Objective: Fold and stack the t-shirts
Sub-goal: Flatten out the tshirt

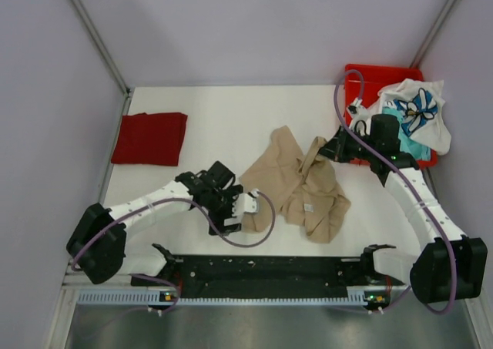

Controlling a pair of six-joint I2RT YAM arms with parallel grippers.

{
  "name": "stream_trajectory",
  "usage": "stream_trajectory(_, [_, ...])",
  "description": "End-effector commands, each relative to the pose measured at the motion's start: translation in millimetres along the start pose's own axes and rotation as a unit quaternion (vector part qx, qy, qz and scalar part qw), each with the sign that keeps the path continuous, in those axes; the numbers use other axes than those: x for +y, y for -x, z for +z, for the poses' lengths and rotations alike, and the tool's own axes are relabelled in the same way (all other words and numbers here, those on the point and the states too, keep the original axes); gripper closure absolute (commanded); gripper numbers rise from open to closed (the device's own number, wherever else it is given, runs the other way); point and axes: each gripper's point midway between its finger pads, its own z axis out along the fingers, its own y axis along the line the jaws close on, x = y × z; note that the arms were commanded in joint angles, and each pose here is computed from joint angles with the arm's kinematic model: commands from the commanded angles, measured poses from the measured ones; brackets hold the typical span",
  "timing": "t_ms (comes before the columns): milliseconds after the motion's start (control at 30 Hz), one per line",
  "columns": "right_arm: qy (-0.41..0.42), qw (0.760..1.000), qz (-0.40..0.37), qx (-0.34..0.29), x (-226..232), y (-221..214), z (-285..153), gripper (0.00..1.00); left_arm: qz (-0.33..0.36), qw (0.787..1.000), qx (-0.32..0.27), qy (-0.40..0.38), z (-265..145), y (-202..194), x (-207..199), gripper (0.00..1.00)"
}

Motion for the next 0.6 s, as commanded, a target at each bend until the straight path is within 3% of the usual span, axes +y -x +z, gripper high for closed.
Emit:
stream_trajectory(0, [0.013,0.999,-0.037,-0.036,15,20,-8,1.0,0.096,0.994,-0.026,0.034,31,35,-20,0.01])
stream_trajectory(167, [0.01,0.999,-0.035,-0.031,14,19,-8,1.0,0.155,0.986,-0.034,0.04,55,52,-19,0.04])
stream_trajectory(267, [0.008,0.999,-0.035,-0.031,14,19,-9,1.0,0.138,0.987,-0.024,0.075,59,59,-1,0.05])
stream_trajectory(400, [0.007,0.999,-0.04,-0.032,15,18,-10,1.0,0.144,0.988,-0.024,0.054,66,57,-7,0.07])
stream_trajectory(567, [0.003,0.998,-0.047,-0.033,15,21,-12,1.0,0.132,0.99,0.007,0.046,79,51,-3,0.23])
